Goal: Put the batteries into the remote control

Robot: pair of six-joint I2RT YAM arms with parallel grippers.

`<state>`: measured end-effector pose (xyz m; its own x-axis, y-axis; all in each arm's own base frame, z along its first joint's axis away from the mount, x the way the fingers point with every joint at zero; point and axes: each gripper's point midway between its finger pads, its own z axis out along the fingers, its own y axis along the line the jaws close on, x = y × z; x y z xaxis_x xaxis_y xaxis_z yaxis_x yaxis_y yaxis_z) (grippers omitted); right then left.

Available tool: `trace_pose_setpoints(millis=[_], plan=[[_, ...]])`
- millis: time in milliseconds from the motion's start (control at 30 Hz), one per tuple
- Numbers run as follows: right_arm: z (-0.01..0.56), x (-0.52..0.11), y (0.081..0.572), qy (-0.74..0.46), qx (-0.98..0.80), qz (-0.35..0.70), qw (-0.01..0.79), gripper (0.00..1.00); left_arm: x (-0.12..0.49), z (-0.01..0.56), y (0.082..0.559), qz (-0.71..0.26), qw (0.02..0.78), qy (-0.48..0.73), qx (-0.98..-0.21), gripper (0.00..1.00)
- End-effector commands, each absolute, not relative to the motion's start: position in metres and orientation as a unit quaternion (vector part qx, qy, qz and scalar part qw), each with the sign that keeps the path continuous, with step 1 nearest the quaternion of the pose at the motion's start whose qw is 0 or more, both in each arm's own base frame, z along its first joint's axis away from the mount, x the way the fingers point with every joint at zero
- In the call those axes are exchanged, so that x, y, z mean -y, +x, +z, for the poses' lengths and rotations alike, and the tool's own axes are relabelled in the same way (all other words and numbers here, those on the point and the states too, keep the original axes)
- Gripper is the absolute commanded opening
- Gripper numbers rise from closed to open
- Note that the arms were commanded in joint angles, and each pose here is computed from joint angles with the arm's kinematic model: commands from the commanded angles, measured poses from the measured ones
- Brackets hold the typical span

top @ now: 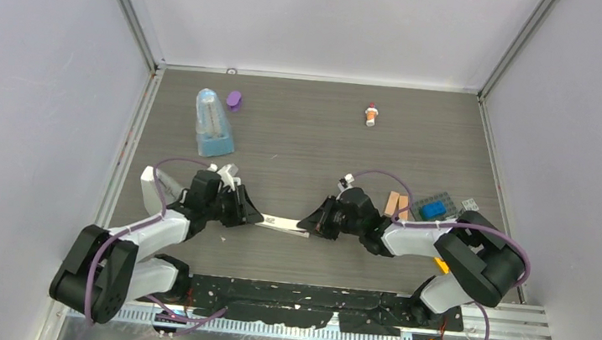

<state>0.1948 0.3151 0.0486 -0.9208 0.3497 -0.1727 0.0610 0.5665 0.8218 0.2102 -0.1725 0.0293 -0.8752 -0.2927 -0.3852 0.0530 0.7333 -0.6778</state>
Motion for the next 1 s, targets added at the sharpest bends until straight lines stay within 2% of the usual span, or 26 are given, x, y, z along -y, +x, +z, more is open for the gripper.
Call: trace_pose_setpoints(millis=[0,133,333,400,533,667,967], plan=[[0.012,-0.286,0.189,0.130,-0.912,0.356,0.155,0.05,0.162,0.010,0.206,-0.298,0.227,-0.061,-0.925,0.41],[0.012,-0.284,0.188,0.127,-0.917,0.347,0.153,0.06,0.158,0.002,0.202,-0.266,0.214,-0.061,-0.938,0.38],[0.015,-0.284,0.186,0.124,-0.918,0.345,0.150,0.14,0.153,-0.005,0.199,-0.226,0.208,-0.055,-0.950,0.34],[0.017,-0.284,0.186,0.122,-0.918,0.346,0.150,0.19,0.152,-0.007,0.197,-0.214,0.205,-0.054,-0.954,0.33],[0.023,-0.283,0.184,0.120,-0.918,0.347,0.150,0.37,0.150,-0.013,0.192,-0.187,0.185,-0.053,-0.963,0.33],[0.028,-0.279,0.181,0.117,-0.919,0.344,0.151,0.44,0.150,-0.016,0.189,-0.168,0.176,-0.047,-0.969,0.33],[0.035,-0.265,0.174,0.115,-0.922,0.333,0.164,0.50,0.148,-0.016,0.191,-0.159,0.179,-0.050,-0.970,0.32]])
